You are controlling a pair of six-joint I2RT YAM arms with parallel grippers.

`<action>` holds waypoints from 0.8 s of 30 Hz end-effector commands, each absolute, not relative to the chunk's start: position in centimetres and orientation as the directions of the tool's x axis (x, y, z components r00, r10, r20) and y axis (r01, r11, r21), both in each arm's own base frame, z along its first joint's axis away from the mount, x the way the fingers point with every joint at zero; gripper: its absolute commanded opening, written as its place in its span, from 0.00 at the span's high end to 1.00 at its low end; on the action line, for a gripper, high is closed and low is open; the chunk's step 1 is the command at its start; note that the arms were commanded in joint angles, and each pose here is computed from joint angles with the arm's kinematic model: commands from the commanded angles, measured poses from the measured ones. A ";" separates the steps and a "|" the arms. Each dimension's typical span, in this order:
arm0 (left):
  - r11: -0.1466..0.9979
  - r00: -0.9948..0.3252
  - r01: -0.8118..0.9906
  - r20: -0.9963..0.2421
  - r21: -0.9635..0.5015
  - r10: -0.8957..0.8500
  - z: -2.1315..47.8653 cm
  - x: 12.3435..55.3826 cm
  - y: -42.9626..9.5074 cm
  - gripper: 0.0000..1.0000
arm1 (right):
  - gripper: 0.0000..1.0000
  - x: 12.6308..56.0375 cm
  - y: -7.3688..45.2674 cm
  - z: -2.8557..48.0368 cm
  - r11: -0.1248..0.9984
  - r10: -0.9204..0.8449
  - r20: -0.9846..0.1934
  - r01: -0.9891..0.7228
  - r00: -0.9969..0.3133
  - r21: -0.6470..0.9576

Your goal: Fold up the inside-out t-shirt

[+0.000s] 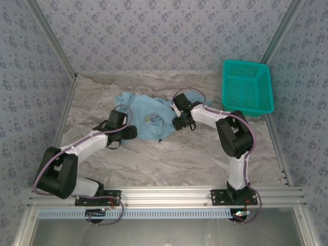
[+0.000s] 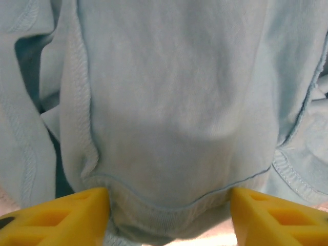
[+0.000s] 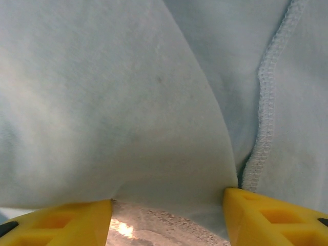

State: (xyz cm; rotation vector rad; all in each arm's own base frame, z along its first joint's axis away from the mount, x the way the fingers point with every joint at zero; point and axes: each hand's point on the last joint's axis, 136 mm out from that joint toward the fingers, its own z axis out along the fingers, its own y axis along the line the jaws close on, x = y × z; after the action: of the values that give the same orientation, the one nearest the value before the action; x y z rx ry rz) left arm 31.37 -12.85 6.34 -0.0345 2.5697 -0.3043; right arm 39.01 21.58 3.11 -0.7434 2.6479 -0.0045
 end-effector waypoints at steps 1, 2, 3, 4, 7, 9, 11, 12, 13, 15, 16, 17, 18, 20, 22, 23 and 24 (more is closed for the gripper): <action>0.961 -0.815 0.063 -0.569 -0.271 -0.107 8.2 33.4 -14.0 0.44 | 0.43 40.1 20.6 3.2 0.862 -0.502 -0.374 -0.486 -0.780 -0.144; 0.959 -0.815 0.067 -0.569 -0.277 -0.107 8.1 33.6 -14.2 0.47 | 0.46 40.4 20.8 3.3 0.863 -0.499 -0.386 -0.486 -0.776 -0.139; 0.958 -0.814 0.067 -0.571 -0.280 -0.110 8.2 33.8 -14.3 0.49 | 0.49 40.6 20.8 3.3 0.864 -0.496 -0.394 -0.484 -0.774 -0.136; 0.957 -0.813 0.067 -0.571 -0.282 -0.111 8.1 33.9 -14.4 0.52 | 0.53 40.7 20.9 3.3 0.864 -0.496 -0.396 -0.485 -0.772 -0.136; 0.957 -0.813 0.065 -0.572 -0.284 -0.114 7.8 34.2 -14.5 0.66 | 0.73 41.0 21.0 3.5 0.864 -0.495 -0.410 -0.487 -0.766 -0.133; 0.956 -0.812 0.068 -0.572 -0.284 -0.112 7.8 34.4 -14.6 0.75 | 0.85 41.1 20.9 3.7 0.864 -0.494 -0.415 -0.485 -0.764 -0.134; 0.956 -0.812 0.072 -0.574 -0.285 -0.110 8.0 34.4 -14.6 0.85 | 0.94 41.2 20.7 4.4 0.866 -0.490 -0.428 -0.481 -0.760 -0.138; 0.956 -0.810 0.075 -0.576 -0.285 -0.109 8.2 34.3 -14.6 0.89 | 0.96 41.1 20.6 4.8 0.867 -0.489 -0.435 -0.478 -0.756 -0.142; 0.955 -0.805 0.076 -0.583 -0.285 -0.110 8.6 34.2 -14.6 0.93 | 0.98 41.0 20.4 5.5 0.868 -0.486 -0.444 -0.474 -0.753 -0.146; 0.956 -0.788 0.079 -0.605 -0.283 -0.114 9.7 34.1 -14.3 0.98 | 1.00 40.9 19.9 7.2 0.874 -0.473 -0.474 -0.462 -0.743 -0.149; 0.956 -0.775 0.079 -0.621 -0.282 -0.119 10.5 34.0 -14.1 1.00 | 1.00 40.8 19.5 8.3 0.880 -0.460 -0.494 -0.452 -0.738 -0.146; 0.956 -0.759 0.081 -0.639 -0.283 -0.125 11.5 33.9 -13.9 1.00 | 1.00 40.7 19.1 9.6 0.888 -0.443 -0.520 -0.438 -0.731 -0.141; 0.954 -0.739 0.088 -0.661 -0.288 -0.132 12.7 33.8 -13.8 1.00 | 1.00 40.5 18.8 10.8 0.895 -0.425 -0.543 -0.427 -0.724 -0.130; 0.945 -0.673 0.104 -0.721 -0.312 -0.164 16.1 33.6 -13.5 1.00 | 1.00 40.3 18.0 15.2 0.914 -0.362 -0.633 -0.393 -0.684 -0.097; 0.933 -0.583 0.120 -0.784 -0.340 -0.211 20.5 33.3 -13.0 1.00 | 1.00 40.0 16.9 20.6 0.930 -0.291 -0.735 -0.360 -0.612 -0.068; 0.925 -0.521 0.133 -0.819 -0.355 -0.240 23.3 33.1 -12.6 1.00 | 1.00 39.6 16.3 24.0 0.938 -0.244 -0.796 -0.342 -0.555 -0.049; 0.920 -0.464 0.145 -0.846 -0.365 -0.263 25.7 32.8 -12.3 1.00 | 1.00 39.1 15.6 27.4 0.944 -0.190 -0.849 -0.330 -0.493 -0.019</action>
State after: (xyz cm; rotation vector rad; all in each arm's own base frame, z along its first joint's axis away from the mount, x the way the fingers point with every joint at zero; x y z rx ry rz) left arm 32.79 -13.34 18.85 -0.0416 2.1894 -0.4540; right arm 39.91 16.98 18.75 -0.5006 2.3101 0.0851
